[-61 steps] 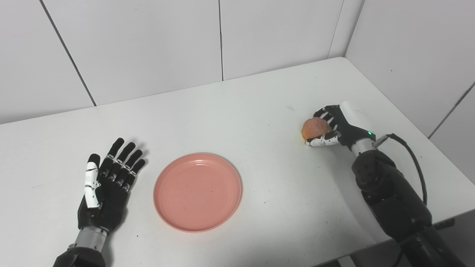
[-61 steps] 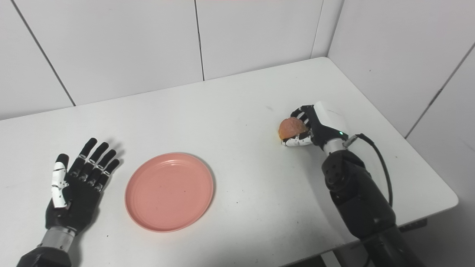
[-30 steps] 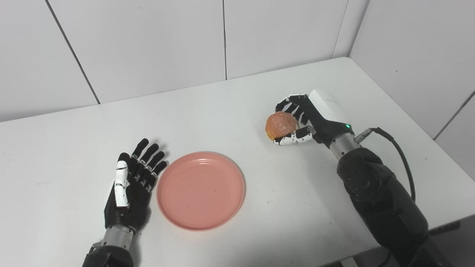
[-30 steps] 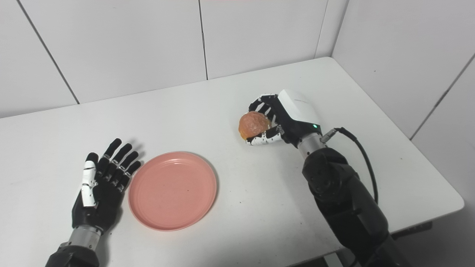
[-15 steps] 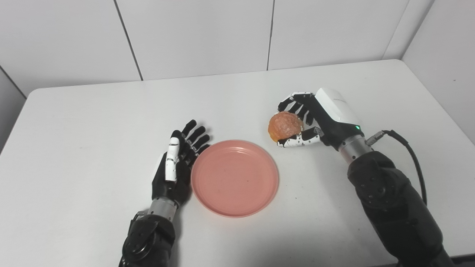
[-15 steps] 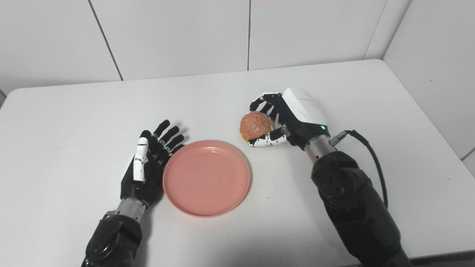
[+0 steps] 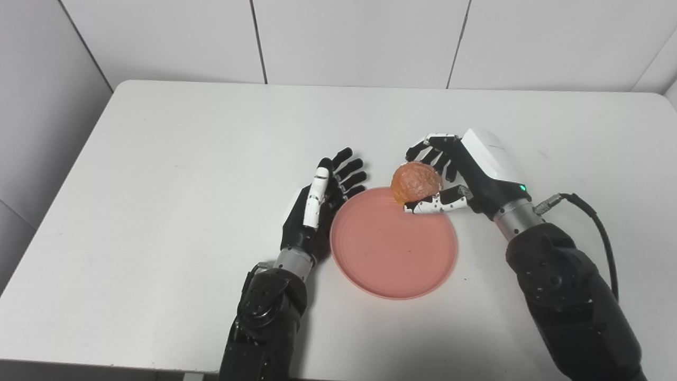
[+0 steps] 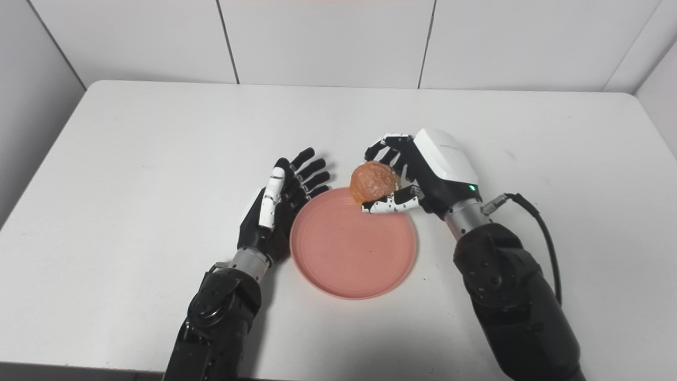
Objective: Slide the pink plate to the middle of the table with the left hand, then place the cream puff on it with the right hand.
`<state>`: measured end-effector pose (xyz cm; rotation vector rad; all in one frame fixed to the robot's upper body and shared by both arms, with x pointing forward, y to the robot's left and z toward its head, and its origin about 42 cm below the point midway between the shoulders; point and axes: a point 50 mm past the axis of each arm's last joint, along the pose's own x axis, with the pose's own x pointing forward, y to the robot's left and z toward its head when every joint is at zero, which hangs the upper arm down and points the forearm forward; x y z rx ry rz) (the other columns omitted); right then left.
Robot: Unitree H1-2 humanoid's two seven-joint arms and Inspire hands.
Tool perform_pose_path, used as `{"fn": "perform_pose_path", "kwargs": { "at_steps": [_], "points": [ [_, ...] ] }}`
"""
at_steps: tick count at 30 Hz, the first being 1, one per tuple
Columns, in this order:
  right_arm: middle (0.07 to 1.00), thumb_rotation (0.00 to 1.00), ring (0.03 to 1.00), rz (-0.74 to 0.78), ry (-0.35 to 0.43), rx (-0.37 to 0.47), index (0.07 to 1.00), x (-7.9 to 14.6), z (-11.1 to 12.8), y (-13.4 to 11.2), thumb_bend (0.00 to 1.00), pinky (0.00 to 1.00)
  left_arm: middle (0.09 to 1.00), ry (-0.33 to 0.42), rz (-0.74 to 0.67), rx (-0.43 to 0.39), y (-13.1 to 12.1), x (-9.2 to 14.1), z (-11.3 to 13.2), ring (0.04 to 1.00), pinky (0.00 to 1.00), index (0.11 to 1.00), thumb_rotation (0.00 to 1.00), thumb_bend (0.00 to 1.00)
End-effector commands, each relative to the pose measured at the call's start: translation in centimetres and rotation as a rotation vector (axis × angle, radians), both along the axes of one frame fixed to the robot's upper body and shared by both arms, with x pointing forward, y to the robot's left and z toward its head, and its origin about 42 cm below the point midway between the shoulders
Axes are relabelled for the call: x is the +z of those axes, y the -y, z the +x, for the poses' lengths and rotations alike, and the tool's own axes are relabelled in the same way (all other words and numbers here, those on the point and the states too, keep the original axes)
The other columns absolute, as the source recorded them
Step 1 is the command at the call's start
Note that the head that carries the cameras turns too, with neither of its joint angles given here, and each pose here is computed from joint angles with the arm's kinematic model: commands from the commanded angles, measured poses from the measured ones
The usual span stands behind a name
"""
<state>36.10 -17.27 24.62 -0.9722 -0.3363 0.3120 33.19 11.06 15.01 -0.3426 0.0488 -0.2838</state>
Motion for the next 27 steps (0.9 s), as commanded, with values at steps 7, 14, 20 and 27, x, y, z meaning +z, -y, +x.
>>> {"fn": "perform_pose_path", "kwargs": {
  "at_steps": [7, 14, 20, 27],
  "points": [
    [0.512, 0.02, 0.446, -0.003, 0.062, 0.098, 0.567, 0.9, 0.2, -3.1, 0.54, 0.38, 0.859, -0.068, 0.022, 0.019, 0.5, -0.9, 0.1, 0.847, 0.84, 0.858, 1.00, 0.43],
    [0.478, 0.08, 0.389, -0.016, 0.057, 0.153, 0.522, -0.4, -0.4, -4.4, 0.52, 0.32, 0.859, -0.062, 0.017, 0.023, 0.2, -0.8, 0.2, 0.852, 0.84, 0.848, 1.00, 0.42],
    [0.438, 0.13, 0.341, -0.007, 0.043, 0.163, 0.489, -1.3, -0.7, -4.9, 0.50, 0.27, 0.856, -0.066, 0.012, 0.028, -0.1, -0.8, 0.2, 0.850, 0.83, 0.848, 1.00, 0.42],
    [0.421, 0.12, 0.322, -0.004, 0.033, 0.161, 0.489, -1.8, -1.3, -4.8, 0.50, 0.25, 0.855, -0.064, 0.017, 0.034, -0.6, -0.9, 0.3, 0.854, 0.83, 0.849, 1.00, 0.42]
  ]
}}
